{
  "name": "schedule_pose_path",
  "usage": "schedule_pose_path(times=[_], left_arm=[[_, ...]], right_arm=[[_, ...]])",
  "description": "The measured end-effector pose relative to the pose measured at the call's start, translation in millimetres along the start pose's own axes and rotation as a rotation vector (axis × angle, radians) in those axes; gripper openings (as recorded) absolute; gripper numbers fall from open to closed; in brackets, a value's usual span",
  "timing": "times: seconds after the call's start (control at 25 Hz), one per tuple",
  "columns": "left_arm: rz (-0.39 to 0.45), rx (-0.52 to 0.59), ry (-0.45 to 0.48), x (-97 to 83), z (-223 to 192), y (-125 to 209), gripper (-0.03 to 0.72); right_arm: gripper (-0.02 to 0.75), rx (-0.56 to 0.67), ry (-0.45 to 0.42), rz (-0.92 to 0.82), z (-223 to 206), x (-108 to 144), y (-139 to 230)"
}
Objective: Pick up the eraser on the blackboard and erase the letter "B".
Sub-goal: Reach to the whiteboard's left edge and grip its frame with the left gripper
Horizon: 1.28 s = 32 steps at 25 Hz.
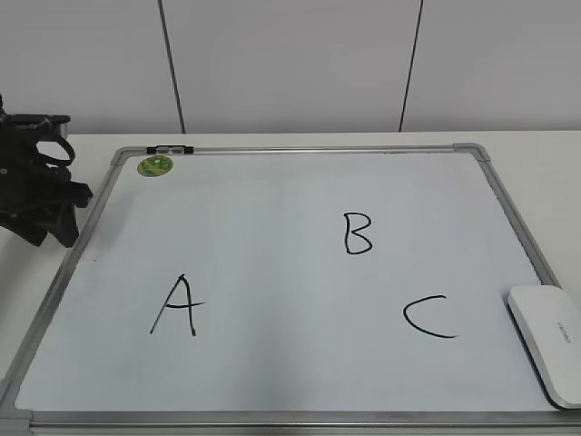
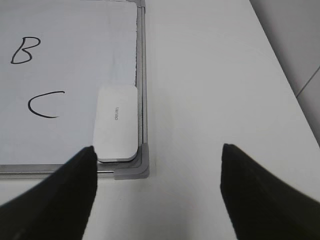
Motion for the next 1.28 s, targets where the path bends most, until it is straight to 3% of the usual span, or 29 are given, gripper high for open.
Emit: schedule_pose_path(times=[0.36,0.76,1.28], left_arm=[[0.017,0.056,0.002,2.6,-21.3,5.4,0.323],[0.018,0.052,0.003,2.3,-22.1,4.5,0.255],[0.028,0.055,0.016,0.1,-24.8,4.6,0.248]], right_arm=[[0.591,0.000,0.000,0.000,0.0,0.0,0.0],[0.591,0.000,0.000,0.000,0.0,0.0,0.0],[0.591,0.000,-0.002,-0.001,0.0,0.3,-0.1]])
Point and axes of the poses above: a point on each arm's last joint axis where the gripper is mounted, z pointing back along that axis away from the gripper, x along the wrist's bending axis when the last joint is at zero, y = z × x, the point moved 9 cm from there along -z, pointing out along that axis toward the gripper, and after that the axes turned 8 degrees about z, right-handed, at the moved point
